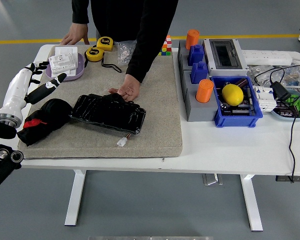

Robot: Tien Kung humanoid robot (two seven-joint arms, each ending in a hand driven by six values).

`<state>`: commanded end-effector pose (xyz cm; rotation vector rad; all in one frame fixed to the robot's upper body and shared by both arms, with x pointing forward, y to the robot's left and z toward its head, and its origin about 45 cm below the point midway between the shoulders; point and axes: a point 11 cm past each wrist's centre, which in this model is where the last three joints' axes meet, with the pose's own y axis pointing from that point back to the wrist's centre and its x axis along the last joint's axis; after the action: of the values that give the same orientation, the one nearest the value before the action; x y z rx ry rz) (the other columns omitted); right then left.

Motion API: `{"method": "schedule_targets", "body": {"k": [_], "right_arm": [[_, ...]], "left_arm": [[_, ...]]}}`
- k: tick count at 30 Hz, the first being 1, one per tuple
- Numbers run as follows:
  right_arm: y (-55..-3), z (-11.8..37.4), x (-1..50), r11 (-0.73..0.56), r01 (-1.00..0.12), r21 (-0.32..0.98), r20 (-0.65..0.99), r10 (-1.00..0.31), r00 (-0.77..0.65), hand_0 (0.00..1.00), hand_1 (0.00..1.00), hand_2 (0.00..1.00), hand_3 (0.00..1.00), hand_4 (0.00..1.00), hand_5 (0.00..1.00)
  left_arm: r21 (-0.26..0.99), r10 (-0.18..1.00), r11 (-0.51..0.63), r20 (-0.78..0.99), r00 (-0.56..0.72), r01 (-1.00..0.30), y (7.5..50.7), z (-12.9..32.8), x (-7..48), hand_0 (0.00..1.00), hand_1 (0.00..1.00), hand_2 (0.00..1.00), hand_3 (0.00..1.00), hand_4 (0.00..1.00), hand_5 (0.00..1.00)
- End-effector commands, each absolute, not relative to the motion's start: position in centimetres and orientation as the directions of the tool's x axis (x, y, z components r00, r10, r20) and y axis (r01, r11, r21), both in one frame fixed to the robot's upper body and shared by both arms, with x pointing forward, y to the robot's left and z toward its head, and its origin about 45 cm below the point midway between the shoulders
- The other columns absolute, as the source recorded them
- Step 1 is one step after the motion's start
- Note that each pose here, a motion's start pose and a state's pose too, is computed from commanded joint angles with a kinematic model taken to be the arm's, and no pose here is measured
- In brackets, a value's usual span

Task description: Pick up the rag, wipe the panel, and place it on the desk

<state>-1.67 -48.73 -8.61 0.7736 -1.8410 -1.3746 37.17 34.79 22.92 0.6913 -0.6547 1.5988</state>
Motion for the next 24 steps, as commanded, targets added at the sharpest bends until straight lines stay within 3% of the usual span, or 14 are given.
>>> {"method": "schedule_targets", "body": {"k": [7, 24], "right_arm": [[-48.8, -8.6, -1.8, 0.258, -0.048, 0.965, 0.187, -0.803, -0.566, 0.740, 0.663, 0.695, 0.609, 0.998, 0.542], [-49.2, -8.4, -1.7, 0.263, -0.046, 0.964, 0.195, -0.810, -0.554, 0.741, 0.663, 0.696, 0.609, 0.998, 0.540]], "left_arm": [[-0.046, 0.647, -0.112, 0.755, -0.107, -0.993, 34.7, 23.9, 36.7, 0.557, 0.750, 0.786, 0.802, 0.998, 0.823], [-0.092, 0.634, -0.102, 0.761, -0.136, -0.991, 34.6, 25.9, 36.3, 0.551, 0.748, 0.785, 0.798, 0.998, 0.829]]}}
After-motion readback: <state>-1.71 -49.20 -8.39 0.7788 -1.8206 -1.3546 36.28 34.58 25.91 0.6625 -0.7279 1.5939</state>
